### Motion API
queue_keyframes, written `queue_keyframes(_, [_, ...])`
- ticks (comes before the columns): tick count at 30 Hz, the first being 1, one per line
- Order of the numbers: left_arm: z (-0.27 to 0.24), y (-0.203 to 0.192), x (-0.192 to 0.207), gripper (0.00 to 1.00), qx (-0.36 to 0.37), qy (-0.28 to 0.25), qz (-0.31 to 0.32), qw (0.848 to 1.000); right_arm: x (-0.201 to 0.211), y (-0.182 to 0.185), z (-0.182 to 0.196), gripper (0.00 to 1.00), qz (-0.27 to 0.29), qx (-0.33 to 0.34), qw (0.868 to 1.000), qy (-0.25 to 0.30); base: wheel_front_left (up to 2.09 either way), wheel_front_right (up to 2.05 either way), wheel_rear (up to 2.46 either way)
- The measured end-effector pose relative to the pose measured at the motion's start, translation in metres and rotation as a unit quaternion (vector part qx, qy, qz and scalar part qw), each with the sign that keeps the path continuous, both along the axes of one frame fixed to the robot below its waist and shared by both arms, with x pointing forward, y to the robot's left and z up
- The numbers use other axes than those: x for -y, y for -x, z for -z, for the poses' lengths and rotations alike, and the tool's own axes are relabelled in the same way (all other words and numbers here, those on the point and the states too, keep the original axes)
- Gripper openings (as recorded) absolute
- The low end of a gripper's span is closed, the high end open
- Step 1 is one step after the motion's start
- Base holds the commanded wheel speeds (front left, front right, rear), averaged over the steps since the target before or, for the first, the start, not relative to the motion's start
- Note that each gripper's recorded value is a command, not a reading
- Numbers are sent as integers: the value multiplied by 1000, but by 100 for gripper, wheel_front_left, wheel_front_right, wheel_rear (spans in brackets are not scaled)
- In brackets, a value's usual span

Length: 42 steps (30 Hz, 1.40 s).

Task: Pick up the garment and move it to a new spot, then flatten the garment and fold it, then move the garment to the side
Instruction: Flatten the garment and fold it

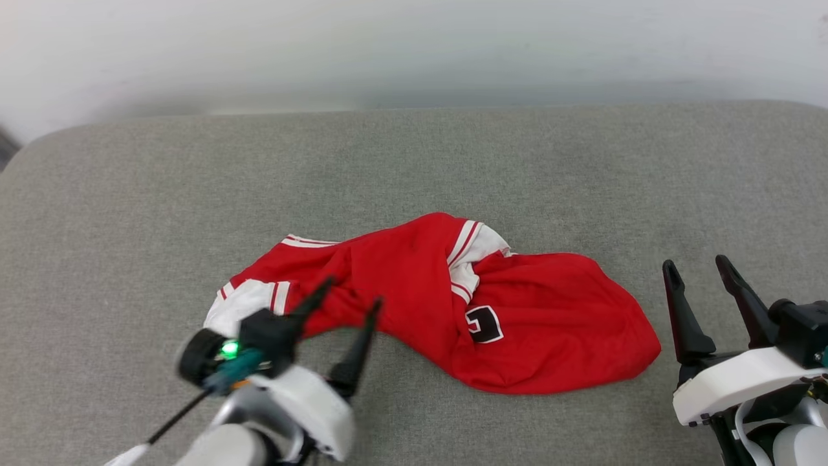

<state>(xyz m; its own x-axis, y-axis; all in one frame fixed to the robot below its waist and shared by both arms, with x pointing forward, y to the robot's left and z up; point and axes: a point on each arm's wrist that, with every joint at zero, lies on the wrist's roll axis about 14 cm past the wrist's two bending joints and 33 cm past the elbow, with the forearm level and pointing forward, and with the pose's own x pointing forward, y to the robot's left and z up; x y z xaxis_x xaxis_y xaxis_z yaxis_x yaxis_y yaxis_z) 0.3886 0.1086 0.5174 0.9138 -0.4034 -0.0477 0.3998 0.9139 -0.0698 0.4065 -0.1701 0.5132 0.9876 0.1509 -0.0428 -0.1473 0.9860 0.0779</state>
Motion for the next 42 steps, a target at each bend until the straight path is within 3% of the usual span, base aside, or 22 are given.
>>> queue_keyframes(4, [9, 7, 62, 100, -54, -4, 105, 993, 5, -1, 7, 100, 5, -13, 1000, 5, 0, 0, 0])
queue_keyframes(8, [30, 12, 105, 100, -111, -55, 195, 973, 17, -2, 12, 100, 22, -23, 999, 12, 0, 0, 0])
queue_keyframes(16, [59, 7, 168, 100, -173, -99, 297, 934, 38, 0, 33, 100, 53, -56, 997, 18, 0, 0, 0])
queue_keyframes(20, [82, 6, 182, 100, -208, -126, 321, 915, 42, 0, 43, 100, 62, -67, 996, 17, 0, 0, 0])
queue_keyframes(23, [102, -6, 175, 100, -214, -176, 315, 908, 44, 2, 50, 100, 66, -76, 995, 18, 0, 0, 0])
queue_keyframes(24, [124, -8, 169, 100, -228, -215, 314, 896, 48, 2, 55, 100, 73, -82, 994, 20, 0, 0, 0])
queue_keyframes(26, [138, -2, 166, 100, -245, -238, 323, 883, 50, 1, 57, 100, 75, -83, 993, 21, 0, 0, 0])
queue_keyframes(27, [141, -1, 165, 90, -249, -247, 326, 878, 50, 0, 57, 100, 76, -83, 993, 21, 0, 0, 0])
queue_keyframes(28, [143, 1, 165, 30, -254, -251, 329, 874, 49, 0, 59, 100, 74, -85, 993, 21, 0, 0, 0])
queue_keyframes(29, [144, 3, 165, 0, -256, -251, 332, 872, 48, 0, 60, 100, 73, -86, 993, 20, 0, 0, 0])
queue_keyframes(42, [124, 52, 161, 0, -249, -240, 370, 862, 24, -5, 42, 100, 38, -62, 997, 14, 0, 0, 0])
